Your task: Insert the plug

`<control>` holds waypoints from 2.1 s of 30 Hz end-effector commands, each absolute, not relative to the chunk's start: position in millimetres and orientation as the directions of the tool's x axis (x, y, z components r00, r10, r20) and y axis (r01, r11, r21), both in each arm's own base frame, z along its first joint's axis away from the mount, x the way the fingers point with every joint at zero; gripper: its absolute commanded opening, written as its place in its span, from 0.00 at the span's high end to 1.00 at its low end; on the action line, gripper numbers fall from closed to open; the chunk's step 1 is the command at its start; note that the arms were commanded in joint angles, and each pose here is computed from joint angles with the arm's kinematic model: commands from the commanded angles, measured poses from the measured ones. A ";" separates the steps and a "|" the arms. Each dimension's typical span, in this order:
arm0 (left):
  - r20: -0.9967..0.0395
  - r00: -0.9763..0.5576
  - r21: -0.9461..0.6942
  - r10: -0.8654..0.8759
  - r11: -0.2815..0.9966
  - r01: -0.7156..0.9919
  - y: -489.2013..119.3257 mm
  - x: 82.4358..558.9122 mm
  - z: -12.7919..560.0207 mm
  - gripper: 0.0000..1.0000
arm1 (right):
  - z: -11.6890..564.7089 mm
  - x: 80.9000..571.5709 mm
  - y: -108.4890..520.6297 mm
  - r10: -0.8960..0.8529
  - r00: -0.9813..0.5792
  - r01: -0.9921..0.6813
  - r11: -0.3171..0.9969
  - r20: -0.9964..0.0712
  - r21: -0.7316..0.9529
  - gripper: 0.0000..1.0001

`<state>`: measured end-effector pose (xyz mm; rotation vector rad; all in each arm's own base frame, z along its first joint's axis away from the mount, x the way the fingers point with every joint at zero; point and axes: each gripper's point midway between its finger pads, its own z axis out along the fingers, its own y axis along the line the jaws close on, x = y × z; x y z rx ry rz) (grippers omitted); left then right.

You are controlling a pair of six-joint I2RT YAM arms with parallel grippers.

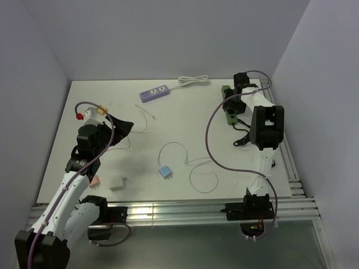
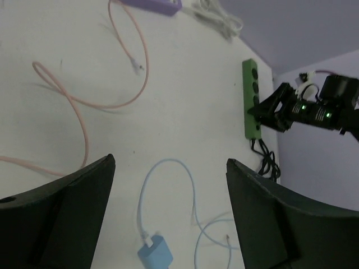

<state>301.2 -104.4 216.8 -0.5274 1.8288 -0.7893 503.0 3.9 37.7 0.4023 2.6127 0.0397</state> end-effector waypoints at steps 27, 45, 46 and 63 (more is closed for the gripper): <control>-0.353 -0.859 -0.554 -0.371 0.823 -0.128 -237.5 229.3 52.8 0.29 | 24.9 266.6 217.3 -0.018 -0.919 -0.131 0.956 -0.394 0.261 0.49; -0.369 -0.896 -0.534 -0.245 0.845 -0.011 -267.3 228.0 28.7 1.00 | 184.4 228.3 178.2 0.048 -0.709 -0.239 0.922 -0.704 0.304 0.00; -0.381 -0.895 -0.546 -0.231 0.837 0.016 -269.6 227.2 35.2 1.00 | 190.6 223.7 180.6 0.043 -0.698 -0.273 0.907 -0.715 0.321 0.00; -0.741 -0.671 -0.667 0.034 0.084 0.740 -326.5 131.3 270.6 1.00 | 256.5 111.7 269.0 -0.090 -0.604 -0.794 0.150 -0.792 0.589 0.16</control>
